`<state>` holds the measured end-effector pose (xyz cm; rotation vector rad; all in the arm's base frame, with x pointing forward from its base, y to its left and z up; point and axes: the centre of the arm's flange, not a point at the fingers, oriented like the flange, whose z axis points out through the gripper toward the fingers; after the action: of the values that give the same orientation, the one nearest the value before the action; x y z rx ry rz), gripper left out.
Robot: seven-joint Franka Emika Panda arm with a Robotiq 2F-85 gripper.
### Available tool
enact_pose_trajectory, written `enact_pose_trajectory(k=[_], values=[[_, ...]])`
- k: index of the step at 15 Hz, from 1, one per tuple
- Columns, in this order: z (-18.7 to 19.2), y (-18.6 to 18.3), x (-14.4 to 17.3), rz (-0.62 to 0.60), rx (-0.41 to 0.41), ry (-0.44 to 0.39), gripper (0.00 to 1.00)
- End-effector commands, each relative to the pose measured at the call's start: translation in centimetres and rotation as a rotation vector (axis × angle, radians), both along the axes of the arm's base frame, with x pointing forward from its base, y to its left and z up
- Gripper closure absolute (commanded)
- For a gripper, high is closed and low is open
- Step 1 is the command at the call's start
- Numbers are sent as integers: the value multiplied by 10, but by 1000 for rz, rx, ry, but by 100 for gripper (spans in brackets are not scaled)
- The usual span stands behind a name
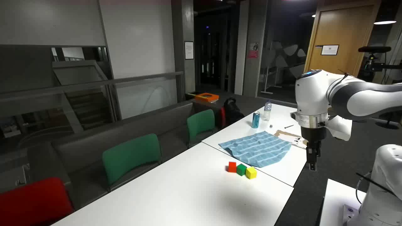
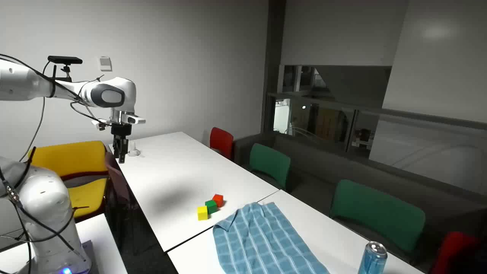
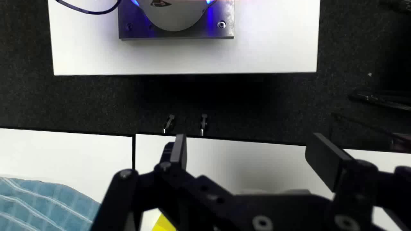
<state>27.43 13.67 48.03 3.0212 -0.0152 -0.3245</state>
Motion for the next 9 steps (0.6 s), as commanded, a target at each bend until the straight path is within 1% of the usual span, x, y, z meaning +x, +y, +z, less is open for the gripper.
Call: enact_pose_trajectory(k=[1, 5, 7, 9], values=[[0, 0, 0, 0, 0, 0, 0], [3, -5, 6, 6, -1, -15, 0], [7, -13, 16, 19, -50, -64, 0], [12, -25, 35, 83, -131, -128, 0]])
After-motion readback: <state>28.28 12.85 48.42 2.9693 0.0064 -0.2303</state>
